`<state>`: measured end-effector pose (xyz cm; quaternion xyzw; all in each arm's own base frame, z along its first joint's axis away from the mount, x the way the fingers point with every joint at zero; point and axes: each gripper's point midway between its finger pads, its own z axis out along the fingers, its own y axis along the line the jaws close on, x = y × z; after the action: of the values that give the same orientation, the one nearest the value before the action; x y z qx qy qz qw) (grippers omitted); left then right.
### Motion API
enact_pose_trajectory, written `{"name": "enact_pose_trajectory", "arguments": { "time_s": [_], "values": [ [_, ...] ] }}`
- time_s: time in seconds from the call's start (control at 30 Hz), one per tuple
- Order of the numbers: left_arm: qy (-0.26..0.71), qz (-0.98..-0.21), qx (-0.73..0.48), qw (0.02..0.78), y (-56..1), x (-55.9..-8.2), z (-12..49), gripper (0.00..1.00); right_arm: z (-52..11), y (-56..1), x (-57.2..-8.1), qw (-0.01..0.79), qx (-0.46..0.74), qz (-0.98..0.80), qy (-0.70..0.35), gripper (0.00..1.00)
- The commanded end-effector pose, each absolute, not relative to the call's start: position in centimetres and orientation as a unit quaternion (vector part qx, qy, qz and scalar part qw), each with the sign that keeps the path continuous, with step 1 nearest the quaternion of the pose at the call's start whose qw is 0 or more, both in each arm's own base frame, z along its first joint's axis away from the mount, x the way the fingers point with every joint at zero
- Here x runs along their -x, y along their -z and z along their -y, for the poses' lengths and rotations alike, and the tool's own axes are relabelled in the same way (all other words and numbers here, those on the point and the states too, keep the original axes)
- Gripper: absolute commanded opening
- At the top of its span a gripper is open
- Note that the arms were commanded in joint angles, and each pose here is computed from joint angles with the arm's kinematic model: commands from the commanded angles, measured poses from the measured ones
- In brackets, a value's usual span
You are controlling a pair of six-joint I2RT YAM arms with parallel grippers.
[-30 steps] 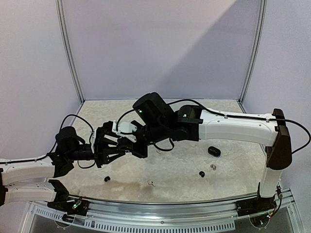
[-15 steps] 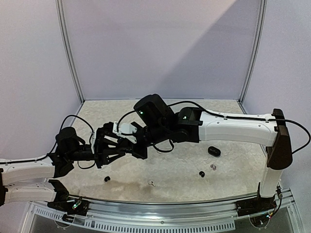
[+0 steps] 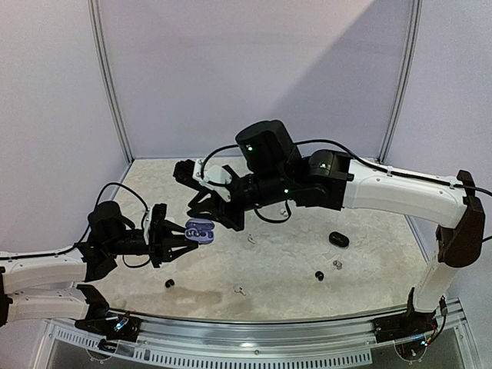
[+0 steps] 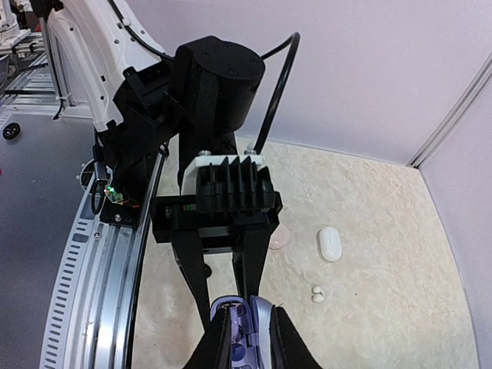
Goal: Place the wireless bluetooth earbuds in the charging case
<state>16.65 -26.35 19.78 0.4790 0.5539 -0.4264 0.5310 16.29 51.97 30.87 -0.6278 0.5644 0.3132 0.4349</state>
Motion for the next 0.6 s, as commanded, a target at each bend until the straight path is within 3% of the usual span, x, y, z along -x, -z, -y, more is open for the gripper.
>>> {"name": "enact_pose_trajectory", "arguments": {
  "time_s": [0.0,0.33,0.57],
  "values": [
    [0.426,-0.540,-0.495,0.531,-19.7,-16.0,26.6,0.00,-52.4,-27.8,-17.1,0.402,0.636,-0.593,-0.286,0.20],
    [0.424,-0.535,-0.504,0.530,-19.7,-15.8,26.6,0.00,-52.5,-25.7,-17.3,0.384,0.649,-0.599,-0.269,0.21],
    [0.421,-0.535,-0.505,0.531,-19.7,-15.9,26.7,0.00,-52.5,-24.3,-17.1,0.367,0.656,-0.604,-0.265,0.18]
  ]
}}
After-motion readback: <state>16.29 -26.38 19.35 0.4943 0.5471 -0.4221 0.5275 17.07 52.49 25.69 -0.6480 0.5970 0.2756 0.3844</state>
